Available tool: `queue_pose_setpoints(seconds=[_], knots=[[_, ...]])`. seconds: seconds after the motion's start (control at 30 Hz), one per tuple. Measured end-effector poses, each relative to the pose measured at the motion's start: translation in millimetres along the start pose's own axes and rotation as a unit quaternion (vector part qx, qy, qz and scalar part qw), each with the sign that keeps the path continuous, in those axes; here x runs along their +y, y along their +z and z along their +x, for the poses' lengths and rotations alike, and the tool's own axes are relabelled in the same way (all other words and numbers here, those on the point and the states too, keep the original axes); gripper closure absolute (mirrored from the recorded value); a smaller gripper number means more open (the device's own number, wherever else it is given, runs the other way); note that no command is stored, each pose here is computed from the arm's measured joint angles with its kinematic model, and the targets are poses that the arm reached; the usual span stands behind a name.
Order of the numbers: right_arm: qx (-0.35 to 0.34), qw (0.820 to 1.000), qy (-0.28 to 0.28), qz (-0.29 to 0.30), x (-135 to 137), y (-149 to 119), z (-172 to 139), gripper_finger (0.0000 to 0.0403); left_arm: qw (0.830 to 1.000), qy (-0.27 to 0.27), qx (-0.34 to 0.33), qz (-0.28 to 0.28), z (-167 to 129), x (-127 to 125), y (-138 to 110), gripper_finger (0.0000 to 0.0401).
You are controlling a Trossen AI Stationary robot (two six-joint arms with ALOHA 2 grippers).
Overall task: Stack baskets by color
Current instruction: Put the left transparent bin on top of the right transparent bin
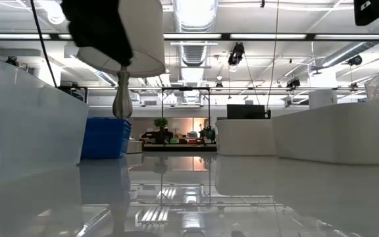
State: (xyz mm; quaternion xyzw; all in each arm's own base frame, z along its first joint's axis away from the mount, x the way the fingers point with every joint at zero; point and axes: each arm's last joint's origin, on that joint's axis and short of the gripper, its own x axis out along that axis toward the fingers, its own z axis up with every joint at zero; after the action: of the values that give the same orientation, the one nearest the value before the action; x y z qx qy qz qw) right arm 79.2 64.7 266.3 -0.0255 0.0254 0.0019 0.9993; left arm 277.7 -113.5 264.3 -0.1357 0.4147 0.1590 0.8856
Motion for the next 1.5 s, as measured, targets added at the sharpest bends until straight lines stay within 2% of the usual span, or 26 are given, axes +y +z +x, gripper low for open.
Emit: queue_pose_setpoints(seconds=[0.07,0.13,0.23,0.33,0.47,0.6,0.8,0.97,1.13,1.5], knots=[[0.007,1.0,-0.01,0.01,4.2,5.4,3.7,0.0365,1.0,0.009,0.001,-0.019,-7.8,5.4,-0.1,0.0296],[0.026,1.0,-0.012,-0.007,14.7,7.6,12.0,0.0365,0.999,0.018,-0.016,-0.021,-15.2,9.4,1.9,0.0296],[0.054,0.998,-0.013,-0.036,28.3,10.9,22.6,0.0365,0.999,0.002,-0.03,-0.011,-23.1,6.2,1.6,0.0296],[0.081,0.995,-0.016,-0.049,33.9,16.6,26.9,0.0365,0.999,-0.035,-0.018,-0.023,-26.6,-1.4,-1.9,0.0296],[0.11,0.992,-0.019,-0.065,36.9,19.3,29.2,0.0365,0.993,-0.076,0.017,-0.089,-23.5,-12.2,-6.9,0.0296],[0.117,0.99,-0.019,-0.077,40.3,19.3,31.9,0.0365,0.98,-0.082,0.082,-0.159,-13.9,-22.2,-12.8,0.0296],[0.124,0.986,-0.038,-0.109,42.8,14.3,35.4,0.0365,0.963,-0.041,0.172,-0.201,-0.2,-37.6,-13.2,0.0296],[0.126,0.983,-0.052,-0.124,43.0,15.1,40.0,0.0365,0.94,0.009,0.239,-0.243,1.5,-45.9,-12.9,0.0296],[0.136,0.979,-0.054,-0.138,44.6,10.4,42.7,0.0365,0.929,0.053,0.257,-0.26,6.9,-44.2,-18.9,0.0296],[0.139,0.978,-0.054,-0.143,45.5,9.2,43.5,0.0365,0.927,0.049,0.264,-0.262,7.3,-44.8,-18.9,0.0296]])
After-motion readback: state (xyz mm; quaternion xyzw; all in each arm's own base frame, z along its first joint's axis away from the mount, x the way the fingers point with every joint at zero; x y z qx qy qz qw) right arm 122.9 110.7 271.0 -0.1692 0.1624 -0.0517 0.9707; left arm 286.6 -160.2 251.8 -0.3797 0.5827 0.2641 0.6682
